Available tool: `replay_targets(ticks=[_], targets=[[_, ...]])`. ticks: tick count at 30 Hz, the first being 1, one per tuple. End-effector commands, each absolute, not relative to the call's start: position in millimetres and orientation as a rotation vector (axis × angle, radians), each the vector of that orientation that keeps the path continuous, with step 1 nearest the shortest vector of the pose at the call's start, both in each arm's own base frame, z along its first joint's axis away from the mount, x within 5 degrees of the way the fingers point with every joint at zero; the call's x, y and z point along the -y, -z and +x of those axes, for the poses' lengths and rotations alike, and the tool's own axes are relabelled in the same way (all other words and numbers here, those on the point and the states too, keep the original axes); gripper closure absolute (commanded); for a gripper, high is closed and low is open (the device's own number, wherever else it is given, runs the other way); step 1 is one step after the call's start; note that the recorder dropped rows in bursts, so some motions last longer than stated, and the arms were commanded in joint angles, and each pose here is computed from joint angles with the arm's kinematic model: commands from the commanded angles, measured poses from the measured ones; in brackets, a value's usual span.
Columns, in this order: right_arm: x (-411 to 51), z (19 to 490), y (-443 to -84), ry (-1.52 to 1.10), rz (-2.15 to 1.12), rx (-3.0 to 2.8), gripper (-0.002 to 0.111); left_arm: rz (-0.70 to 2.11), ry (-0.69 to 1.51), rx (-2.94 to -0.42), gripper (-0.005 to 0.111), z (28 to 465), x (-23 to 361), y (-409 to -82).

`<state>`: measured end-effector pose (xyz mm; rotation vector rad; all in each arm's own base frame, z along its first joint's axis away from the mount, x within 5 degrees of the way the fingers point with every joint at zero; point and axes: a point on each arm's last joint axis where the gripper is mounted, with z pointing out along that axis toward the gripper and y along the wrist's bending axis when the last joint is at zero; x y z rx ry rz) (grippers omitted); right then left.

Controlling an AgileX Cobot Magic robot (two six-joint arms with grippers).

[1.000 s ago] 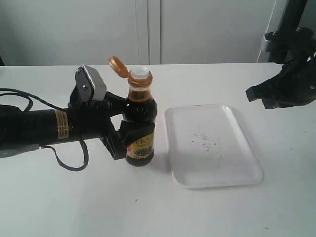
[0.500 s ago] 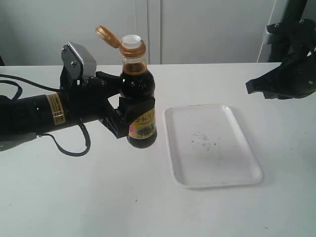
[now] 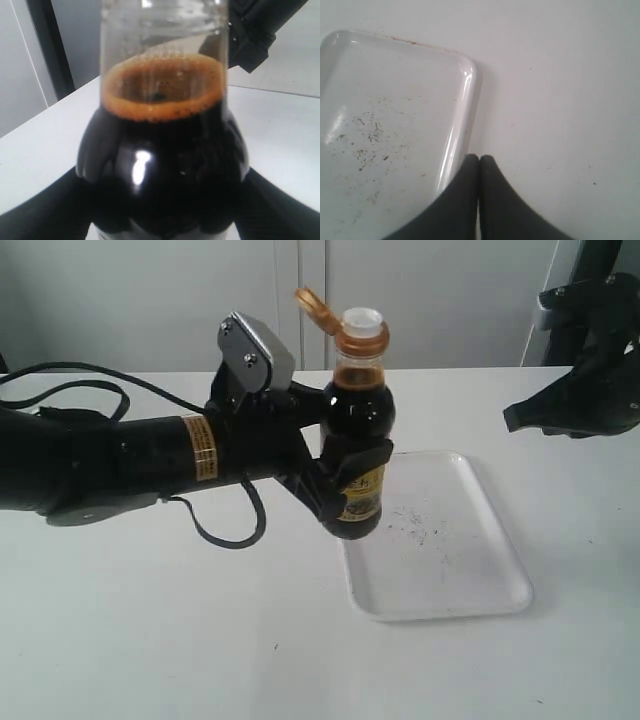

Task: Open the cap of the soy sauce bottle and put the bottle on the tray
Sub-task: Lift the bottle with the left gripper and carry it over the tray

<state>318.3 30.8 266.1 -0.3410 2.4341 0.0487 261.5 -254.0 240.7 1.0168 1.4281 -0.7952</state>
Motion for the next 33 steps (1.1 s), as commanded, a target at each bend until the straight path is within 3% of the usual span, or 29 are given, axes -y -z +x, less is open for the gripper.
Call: replay_targets(ticks=[1,7,20,33], targets=[[-24.8,321.0,-268.6,0.0,-0.355,-2.411,0.108,0.964,0.882,-1.321,0.107,262.2,273.6,-259.1],[-4.8,323.6,-265.5,0.026,-0.273,-2.429,0.108,0.973,0.895,-1.303,0.107,269.3,294.4,-257.2],[2.4,342.5,-223.5,0.011,-0.219,-2.528,0.108,0.947,0.93,-1.298,0.107,291.4,319.9,-246.6],[1.7,345.4,-223.4,-0.007,-0.187,-2.503,0.108,0.924,0.943,-1.311,0.107,304.5,336.4,-225.6]])
